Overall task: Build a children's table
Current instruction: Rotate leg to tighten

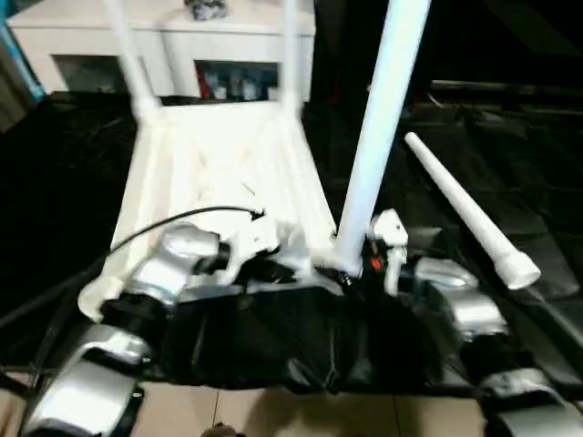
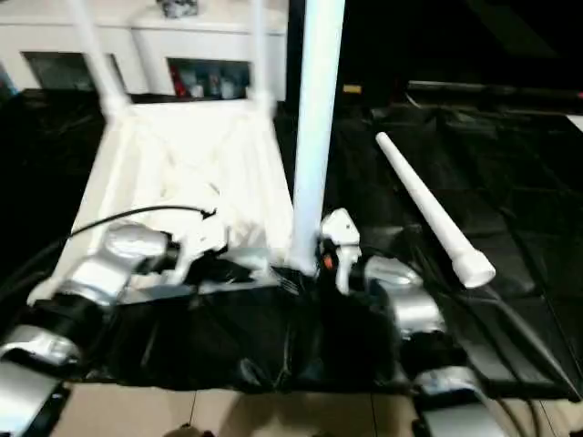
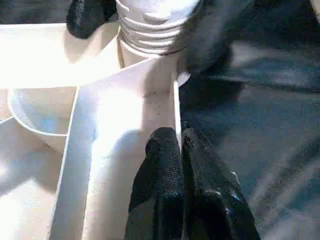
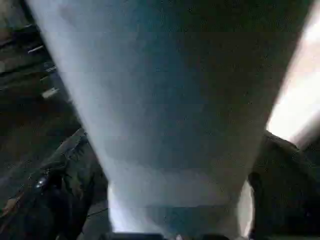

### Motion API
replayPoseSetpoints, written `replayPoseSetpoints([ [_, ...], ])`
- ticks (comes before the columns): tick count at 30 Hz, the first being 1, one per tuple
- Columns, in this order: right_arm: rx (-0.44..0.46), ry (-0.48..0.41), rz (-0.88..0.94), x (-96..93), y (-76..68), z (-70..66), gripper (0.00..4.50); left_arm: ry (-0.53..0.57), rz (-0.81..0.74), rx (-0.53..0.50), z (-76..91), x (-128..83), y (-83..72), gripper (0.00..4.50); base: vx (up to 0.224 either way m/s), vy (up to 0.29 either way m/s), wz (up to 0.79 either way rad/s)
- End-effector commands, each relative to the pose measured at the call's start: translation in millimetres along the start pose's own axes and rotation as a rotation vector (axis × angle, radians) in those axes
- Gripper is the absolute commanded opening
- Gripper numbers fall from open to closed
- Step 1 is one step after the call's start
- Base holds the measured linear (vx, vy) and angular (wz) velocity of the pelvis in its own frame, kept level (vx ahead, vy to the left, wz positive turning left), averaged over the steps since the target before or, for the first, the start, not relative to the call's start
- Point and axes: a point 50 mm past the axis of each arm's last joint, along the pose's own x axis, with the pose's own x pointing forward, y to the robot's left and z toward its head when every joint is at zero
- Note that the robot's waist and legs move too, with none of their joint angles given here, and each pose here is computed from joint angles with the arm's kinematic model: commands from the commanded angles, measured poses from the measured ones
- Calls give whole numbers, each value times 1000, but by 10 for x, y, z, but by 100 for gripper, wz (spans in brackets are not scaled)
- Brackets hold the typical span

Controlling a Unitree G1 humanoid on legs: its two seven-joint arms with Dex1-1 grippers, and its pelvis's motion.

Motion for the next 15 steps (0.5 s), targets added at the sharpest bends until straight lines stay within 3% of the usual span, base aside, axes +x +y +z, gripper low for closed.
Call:
replayPoseSetpoints([
  [1,6,56,111,18,94,-67,428,13,-116,49,17,74,-97,0,0,0,0],
  [15,-16,113,265,34,171,-37,306,20,-181,50,-24,13,-120,0,0,0,0],
])
